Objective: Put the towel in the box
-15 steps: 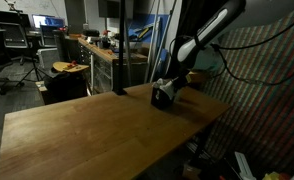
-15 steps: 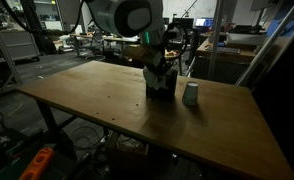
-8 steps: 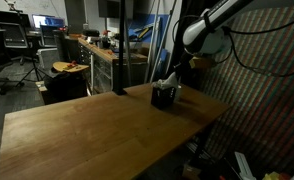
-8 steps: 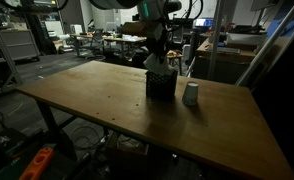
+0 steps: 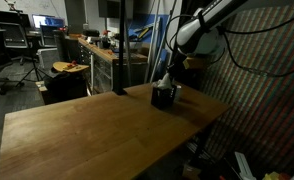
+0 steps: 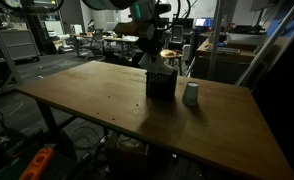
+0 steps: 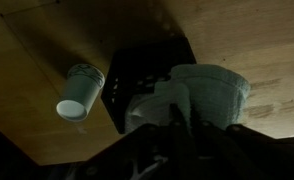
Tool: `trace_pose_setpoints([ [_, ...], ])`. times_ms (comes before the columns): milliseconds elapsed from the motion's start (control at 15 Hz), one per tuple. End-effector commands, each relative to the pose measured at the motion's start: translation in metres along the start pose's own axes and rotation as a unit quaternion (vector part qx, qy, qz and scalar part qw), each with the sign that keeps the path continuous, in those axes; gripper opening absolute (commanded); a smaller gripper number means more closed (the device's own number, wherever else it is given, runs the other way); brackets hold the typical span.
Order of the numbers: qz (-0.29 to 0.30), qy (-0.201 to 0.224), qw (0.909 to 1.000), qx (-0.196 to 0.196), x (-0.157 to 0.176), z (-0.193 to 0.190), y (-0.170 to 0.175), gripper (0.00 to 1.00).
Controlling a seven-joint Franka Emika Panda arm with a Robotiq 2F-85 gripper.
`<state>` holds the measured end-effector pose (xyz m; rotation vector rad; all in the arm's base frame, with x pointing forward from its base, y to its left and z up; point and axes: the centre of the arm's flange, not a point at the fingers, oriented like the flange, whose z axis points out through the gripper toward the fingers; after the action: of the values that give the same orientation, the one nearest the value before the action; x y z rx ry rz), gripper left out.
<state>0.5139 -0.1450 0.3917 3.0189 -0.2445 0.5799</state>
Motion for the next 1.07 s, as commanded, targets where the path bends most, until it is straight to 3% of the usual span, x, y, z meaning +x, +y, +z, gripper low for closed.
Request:
trace_pose_setpoints([
  [0, -0.001, 0.015, 0.9999, 0.001, 0.005, 0.003, -0.008, 0.07],
  [1000, -0.006, 0.032, 0.9991, -0.029, 0.043, 0.043, 0.027, 0.07],
])
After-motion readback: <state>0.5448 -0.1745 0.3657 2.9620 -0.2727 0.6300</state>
